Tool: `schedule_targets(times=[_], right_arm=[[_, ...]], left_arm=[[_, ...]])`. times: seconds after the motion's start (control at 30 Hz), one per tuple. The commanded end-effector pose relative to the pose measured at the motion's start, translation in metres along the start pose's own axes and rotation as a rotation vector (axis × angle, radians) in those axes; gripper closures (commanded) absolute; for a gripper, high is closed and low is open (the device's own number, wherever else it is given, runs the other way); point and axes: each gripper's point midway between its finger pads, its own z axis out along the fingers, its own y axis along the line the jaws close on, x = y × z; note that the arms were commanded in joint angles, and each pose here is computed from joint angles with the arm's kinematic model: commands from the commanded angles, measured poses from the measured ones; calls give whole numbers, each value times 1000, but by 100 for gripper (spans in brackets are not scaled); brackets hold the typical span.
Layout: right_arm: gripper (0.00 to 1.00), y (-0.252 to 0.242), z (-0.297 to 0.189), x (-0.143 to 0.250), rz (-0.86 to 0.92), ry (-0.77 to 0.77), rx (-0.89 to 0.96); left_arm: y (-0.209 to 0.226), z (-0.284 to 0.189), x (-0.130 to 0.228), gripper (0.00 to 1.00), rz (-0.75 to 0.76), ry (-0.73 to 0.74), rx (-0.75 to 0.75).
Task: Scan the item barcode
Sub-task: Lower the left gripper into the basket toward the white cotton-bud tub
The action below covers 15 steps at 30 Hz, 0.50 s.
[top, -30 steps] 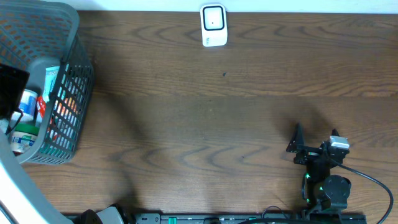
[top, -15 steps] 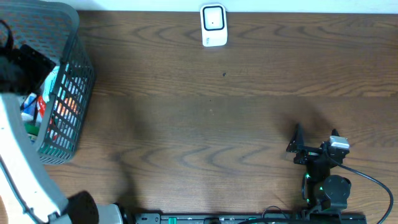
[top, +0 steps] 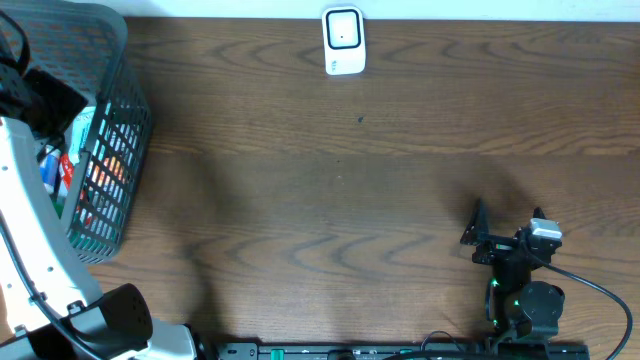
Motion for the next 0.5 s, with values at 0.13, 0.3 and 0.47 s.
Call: schedule_targets(times=[0.13, 0.3, 0.47], right_arm=[[1, 0, 0, 1, -15, 4, 0], [1, 0, 0, 1, -15, 3, 0], [1, 0, 0, 1, -15, 4, 0]], left_arm=[[8, 3, -10, 92, 17, -50, -56], [1, 3, -21, 93, 9, -93, -30], [11, 1, -33, 93, -31, -157, -88]])
